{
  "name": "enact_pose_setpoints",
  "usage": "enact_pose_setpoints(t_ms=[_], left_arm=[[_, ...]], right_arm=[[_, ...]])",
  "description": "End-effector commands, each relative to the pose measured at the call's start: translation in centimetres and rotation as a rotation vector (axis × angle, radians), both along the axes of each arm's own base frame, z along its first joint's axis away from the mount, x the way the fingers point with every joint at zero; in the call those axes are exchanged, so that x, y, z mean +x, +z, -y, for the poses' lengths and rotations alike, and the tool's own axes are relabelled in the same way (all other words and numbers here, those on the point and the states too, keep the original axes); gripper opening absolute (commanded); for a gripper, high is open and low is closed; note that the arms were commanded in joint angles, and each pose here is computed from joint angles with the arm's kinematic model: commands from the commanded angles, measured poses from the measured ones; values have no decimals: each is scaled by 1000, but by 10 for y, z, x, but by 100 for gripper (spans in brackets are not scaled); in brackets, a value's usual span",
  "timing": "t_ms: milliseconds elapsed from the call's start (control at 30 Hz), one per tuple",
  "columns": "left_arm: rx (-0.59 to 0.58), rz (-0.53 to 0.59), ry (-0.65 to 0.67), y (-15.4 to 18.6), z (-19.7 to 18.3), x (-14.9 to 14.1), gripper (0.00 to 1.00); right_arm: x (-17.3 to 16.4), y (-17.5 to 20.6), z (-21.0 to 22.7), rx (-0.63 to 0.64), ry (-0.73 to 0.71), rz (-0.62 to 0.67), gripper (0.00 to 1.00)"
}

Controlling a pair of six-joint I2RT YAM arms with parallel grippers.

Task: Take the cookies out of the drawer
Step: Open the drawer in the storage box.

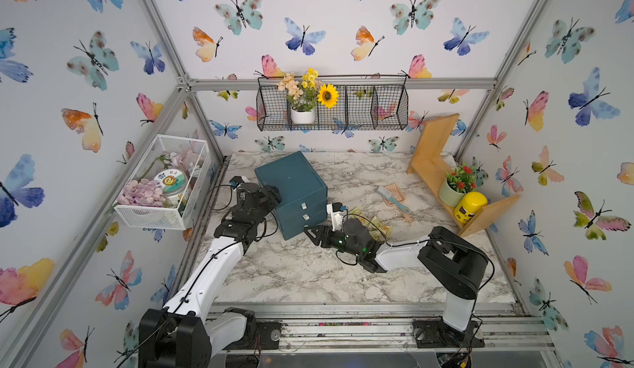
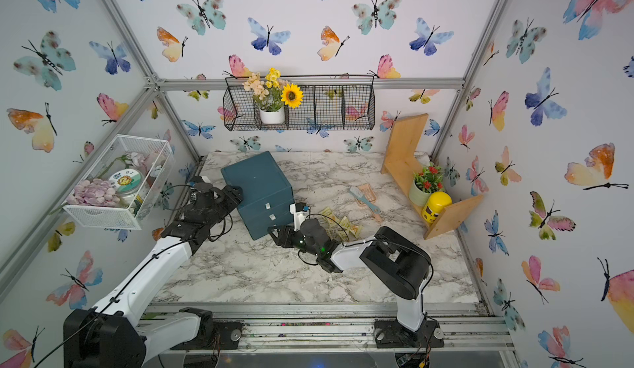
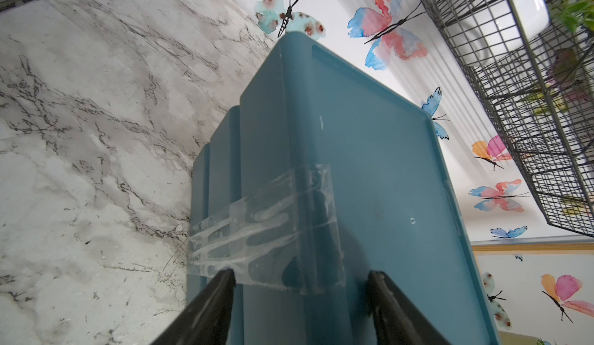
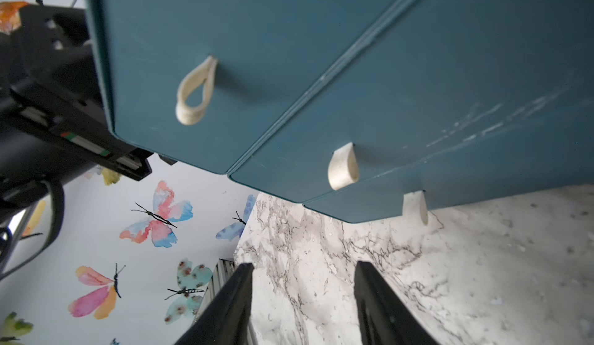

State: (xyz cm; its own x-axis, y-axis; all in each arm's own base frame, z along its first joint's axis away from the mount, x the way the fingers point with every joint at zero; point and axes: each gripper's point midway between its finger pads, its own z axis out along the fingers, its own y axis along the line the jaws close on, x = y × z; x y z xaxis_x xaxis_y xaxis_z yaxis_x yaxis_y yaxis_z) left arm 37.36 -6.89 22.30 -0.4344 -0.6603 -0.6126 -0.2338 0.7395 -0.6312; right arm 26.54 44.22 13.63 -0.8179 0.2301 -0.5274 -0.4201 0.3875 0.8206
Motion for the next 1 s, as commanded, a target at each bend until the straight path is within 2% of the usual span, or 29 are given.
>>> enact_pose_setpoints(t_ms=[0, 333, 633, 867, 967], left_arm=[[3, -74, -40, -19, 4, -12, 69], [-4, -72, -43, -19, 5, -12, 69], [-4, -74, -44, -19, 5, -12, 69], [-3, -74, -45, -19, 5, -11, 68], [-2, -76, -44, -20, 5, -11, 68]], right_arm=[[7, 7, -9, 61, 4, -125, 56], [37, -9, -17, 76, -52, -200, 51], [55, -8, -24, 96, -77, -198, 45], [58, -9, -26, 99, -75, -202, 30], [55, -7, -23, 101, -73, -199, 21]])
